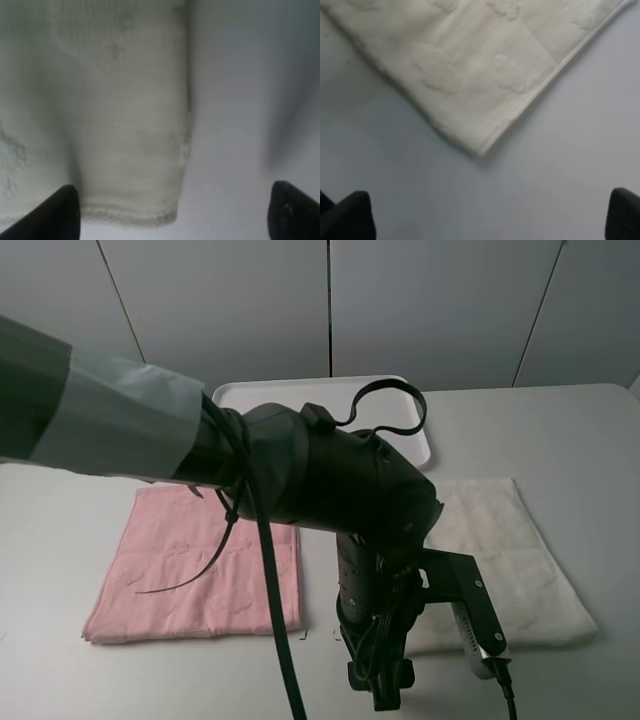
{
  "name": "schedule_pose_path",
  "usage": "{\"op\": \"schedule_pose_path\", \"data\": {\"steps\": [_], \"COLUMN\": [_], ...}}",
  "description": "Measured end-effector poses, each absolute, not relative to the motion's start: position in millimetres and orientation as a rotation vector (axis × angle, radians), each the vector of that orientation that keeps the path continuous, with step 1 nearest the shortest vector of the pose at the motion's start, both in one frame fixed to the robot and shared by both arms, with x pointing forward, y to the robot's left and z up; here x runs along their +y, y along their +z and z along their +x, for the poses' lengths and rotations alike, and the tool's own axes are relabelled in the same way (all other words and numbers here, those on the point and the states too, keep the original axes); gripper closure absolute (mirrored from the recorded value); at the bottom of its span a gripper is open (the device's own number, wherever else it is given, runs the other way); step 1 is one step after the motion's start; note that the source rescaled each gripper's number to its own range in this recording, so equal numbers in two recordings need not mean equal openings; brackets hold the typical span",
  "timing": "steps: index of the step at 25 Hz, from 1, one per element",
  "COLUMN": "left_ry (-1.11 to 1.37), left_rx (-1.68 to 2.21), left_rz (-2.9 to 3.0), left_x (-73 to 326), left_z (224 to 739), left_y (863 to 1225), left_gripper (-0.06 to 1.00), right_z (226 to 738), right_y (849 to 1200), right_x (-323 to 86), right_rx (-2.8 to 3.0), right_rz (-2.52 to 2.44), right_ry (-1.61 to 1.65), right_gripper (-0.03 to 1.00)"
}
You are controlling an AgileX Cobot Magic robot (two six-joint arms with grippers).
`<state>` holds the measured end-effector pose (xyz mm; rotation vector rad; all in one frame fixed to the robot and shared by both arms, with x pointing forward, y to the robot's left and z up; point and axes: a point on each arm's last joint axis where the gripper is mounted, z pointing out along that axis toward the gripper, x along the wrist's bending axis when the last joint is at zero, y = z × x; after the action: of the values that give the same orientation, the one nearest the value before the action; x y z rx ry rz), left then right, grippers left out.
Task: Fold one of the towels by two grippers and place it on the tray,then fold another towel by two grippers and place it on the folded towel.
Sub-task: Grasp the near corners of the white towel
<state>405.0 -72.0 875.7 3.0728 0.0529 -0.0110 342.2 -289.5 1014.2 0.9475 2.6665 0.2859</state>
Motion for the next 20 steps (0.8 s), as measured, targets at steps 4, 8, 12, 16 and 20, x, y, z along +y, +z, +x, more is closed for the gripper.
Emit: {"op": "schedule_pose_path", "data": {"steps": [4,8,12,16,20], "left_ry": [-0.003,0.004,0.005,0.005,0.005], "left_rx": [0.063,0.069,0.069,0.072,0.072], "left_rz": [3.085,3.085,3.084,3.084,3.084], "left_x": [-73.1,-73.9,-74.1,-74.1,-74.1], "left_z": [406.5,407.3,407.4,407.4,407.4], "left_y": [870.5,870.7,870.5,870.5,870.5], "left_gripper": [-0.02,-0.02,-0.02,-0.02,-0.02], "right_z": [347.2,354.0,363.2,371.1,378.6], "right_y": [1010.0,1004.5,997.7,989.6,979.7], "right_x": [-289.4,-289.5,-289.5,-289.5,-289.4], "right_rx": [2.711,2.768,2.824,2.907,2.99], "right_rz": [0.923,0.857,0.753,0.573,0.415], "right_ry": [0.264,0.234,0.207,0.172,0.144], "right_gripper": [-0.03,-0.03,-0.03,-0.03,-0.03]}}
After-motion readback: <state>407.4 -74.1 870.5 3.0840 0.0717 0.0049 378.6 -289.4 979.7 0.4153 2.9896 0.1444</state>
